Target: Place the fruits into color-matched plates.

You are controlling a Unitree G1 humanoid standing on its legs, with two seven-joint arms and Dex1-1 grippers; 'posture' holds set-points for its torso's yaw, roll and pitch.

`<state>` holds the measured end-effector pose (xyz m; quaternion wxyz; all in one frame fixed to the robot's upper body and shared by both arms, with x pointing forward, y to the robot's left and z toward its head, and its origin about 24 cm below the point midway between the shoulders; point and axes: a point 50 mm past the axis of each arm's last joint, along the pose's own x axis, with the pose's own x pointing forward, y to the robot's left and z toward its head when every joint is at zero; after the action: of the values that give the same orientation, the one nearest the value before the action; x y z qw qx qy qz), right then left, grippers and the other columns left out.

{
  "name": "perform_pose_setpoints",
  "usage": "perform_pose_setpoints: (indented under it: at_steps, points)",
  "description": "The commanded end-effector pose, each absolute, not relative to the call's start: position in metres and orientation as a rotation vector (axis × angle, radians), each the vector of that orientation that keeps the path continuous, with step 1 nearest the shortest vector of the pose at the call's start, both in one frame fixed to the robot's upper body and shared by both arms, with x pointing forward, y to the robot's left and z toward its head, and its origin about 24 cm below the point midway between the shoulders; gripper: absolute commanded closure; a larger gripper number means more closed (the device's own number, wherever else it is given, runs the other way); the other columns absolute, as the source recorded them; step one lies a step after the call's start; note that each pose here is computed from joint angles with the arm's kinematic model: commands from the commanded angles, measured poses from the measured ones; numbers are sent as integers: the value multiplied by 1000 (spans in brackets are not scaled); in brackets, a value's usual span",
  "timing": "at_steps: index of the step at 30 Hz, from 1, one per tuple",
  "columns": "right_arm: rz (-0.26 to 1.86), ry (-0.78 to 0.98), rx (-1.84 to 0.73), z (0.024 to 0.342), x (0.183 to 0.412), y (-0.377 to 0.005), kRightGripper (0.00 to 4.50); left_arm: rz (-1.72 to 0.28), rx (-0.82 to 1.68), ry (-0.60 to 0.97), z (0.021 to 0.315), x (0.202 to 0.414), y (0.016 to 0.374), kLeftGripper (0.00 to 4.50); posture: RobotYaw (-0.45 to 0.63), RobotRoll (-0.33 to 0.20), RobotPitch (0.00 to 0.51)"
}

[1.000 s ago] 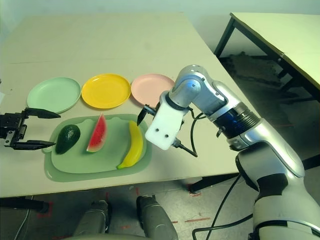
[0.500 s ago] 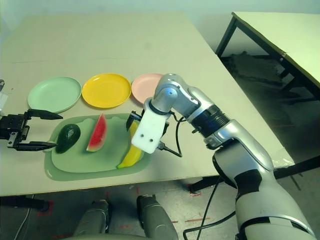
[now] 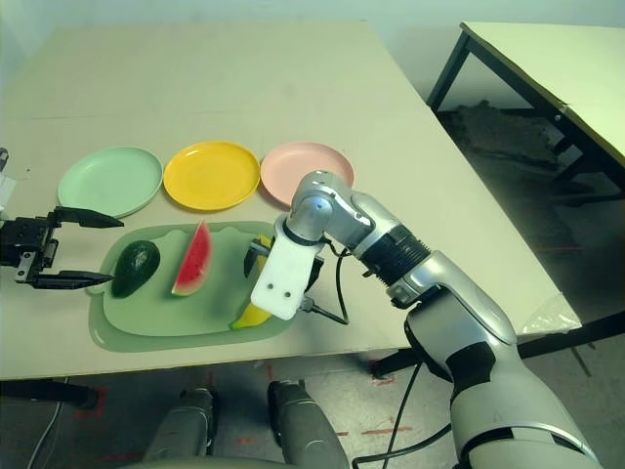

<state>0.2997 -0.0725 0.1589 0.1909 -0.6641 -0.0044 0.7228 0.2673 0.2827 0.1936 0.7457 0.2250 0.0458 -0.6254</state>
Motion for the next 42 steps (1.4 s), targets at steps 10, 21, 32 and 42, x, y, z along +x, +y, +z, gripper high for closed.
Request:
perform_pose_setpoints:
  at_steps: [10, 21, 32, 42]
  points:
    - [1981, 17, -1891, 176, 311, -81, 2820, -1384, 524, 123, 194, 267, 281, 0, 4, 0, 171]
    - [1581, -8, -1840, 256, 362, -74, 2820, -1253, 409, 128, 196, 273, 284, 0, 20, 0, 168]
    - [1220, -104, -1738, 256, 390, -39, 2820, -985, 356, 109, 206, 283, 284, 0, 66, 0, 180]
    - [1107, -83, -1698, 226, 397, -24, 2820, -860, 399, 129, 210, 282, 290, 0, 114, 0, 192]
